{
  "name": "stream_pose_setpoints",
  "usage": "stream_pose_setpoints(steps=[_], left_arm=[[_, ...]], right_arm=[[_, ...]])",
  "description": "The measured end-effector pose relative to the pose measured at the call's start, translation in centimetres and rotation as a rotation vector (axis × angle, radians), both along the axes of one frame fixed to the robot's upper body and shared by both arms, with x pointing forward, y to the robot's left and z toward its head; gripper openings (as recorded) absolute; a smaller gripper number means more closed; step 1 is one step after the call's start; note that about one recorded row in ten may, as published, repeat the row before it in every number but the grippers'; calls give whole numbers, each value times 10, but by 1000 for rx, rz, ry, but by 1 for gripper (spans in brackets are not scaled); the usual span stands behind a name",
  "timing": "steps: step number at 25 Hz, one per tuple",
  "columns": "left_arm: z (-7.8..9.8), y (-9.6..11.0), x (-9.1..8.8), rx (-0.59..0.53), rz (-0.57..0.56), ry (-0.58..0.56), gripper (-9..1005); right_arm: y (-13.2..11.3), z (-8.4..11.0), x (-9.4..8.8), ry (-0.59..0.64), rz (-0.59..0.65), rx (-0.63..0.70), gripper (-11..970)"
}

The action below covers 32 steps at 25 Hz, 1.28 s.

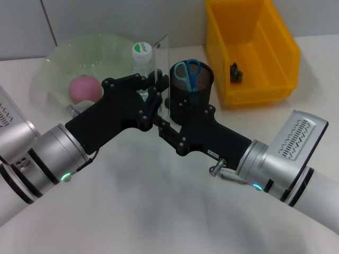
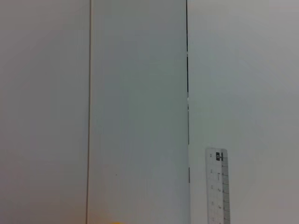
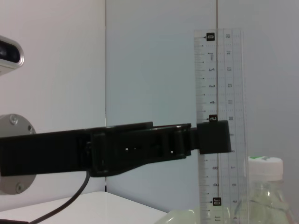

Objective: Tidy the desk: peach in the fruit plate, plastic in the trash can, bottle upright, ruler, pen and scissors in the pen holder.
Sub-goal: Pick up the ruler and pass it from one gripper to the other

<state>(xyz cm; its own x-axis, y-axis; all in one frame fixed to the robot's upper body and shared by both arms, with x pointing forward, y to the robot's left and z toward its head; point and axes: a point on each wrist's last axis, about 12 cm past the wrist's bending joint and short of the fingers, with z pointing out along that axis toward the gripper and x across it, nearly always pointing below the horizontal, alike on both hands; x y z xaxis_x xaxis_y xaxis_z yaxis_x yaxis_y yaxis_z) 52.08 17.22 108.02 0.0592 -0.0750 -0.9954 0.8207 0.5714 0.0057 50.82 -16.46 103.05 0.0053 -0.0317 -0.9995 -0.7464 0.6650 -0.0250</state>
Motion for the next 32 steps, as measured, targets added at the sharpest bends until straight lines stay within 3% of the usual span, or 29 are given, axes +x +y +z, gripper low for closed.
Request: stream_pose_setpoints(steps=[1,12,30,32], left_arm=[[0,0,0,0,-1,0,188],[-1,-2,1,16,16,-16,28],[-1,-1,1,8,36,-23,21],[0,1,1,8,37,-27,21]], right_arm=[[0,0,0,0,0,0,396],[2,-1,-2,-5,12,-13,443],[1,-1,0,-17,11,-23,519],[1,0,0,-15,11,-14,580]])
